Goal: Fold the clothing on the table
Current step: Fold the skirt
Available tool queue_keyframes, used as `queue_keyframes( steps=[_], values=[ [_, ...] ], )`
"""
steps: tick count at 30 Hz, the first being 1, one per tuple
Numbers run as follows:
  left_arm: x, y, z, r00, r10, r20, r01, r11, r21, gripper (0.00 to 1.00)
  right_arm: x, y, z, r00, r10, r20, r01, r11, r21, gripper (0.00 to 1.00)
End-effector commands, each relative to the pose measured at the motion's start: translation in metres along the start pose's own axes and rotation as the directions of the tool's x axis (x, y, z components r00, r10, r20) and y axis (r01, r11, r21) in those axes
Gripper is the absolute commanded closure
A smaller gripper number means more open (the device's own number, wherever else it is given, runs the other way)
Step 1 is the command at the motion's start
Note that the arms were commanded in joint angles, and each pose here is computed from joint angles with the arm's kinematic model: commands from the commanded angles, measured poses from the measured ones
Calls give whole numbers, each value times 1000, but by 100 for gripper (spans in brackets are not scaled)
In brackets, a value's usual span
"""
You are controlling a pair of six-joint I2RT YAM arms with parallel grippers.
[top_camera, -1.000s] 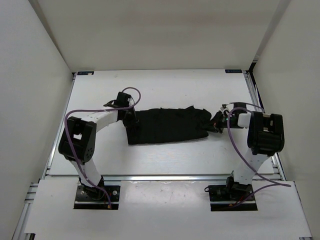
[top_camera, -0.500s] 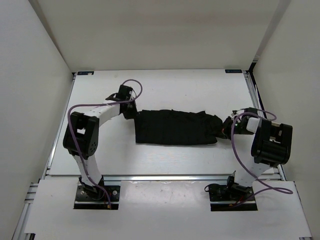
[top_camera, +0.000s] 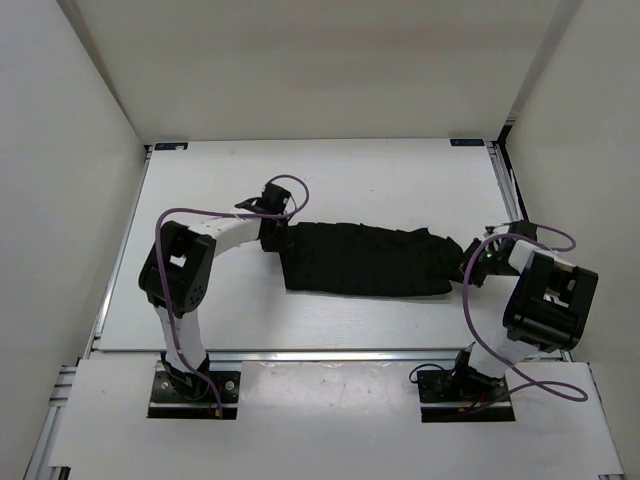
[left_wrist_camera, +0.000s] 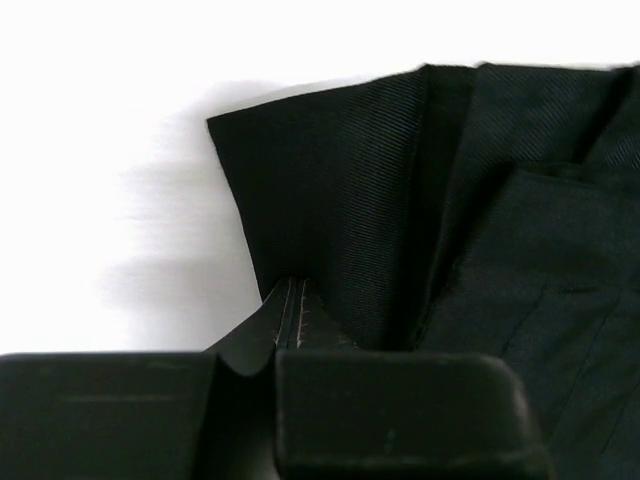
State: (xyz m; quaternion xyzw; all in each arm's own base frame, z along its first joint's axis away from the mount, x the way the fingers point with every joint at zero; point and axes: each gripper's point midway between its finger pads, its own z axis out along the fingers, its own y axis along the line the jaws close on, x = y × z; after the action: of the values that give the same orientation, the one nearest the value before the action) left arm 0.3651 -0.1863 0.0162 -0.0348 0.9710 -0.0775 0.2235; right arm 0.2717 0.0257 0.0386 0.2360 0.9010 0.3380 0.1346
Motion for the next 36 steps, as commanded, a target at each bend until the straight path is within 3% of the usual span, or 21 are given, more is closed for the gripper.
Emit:
queue_keyframes(
  steps=[1,6,9,14,21,27,36],
  values=[
    [32,-13,0,993,58,-102,-56,998,20,100,-8,-4,-18,999,-23,47,22,999,39,100],
    [42,-38,-10,989,85,-120,-73,992,105,100,-37,43,-41,984,-113,135,114,993,-2,100],
    [41,-42,-14,989,79,-123,-62,989,136,100,-56,98,-56,959,-201,198,214,976,-48,100],
    [38,-36,-16,991,55,-120,-38,989,141,100,-46,166,-50,940,-294,175,322,933,-163,100],
    [40,-36,-16,991,52,-120,-32,987,156,100,13,249,-7,915,-402,30,379,835,-398,100],
    [41,-35,-15,991,49,-123,-29,988,154,100,48,291,29,890,-450,-69,350,772,-530,100],
    [36,-25,-13,993,22,-117,-7,991,133,100,93,309,69,835,-500,-230,283,749,-599,99]
  ],
)
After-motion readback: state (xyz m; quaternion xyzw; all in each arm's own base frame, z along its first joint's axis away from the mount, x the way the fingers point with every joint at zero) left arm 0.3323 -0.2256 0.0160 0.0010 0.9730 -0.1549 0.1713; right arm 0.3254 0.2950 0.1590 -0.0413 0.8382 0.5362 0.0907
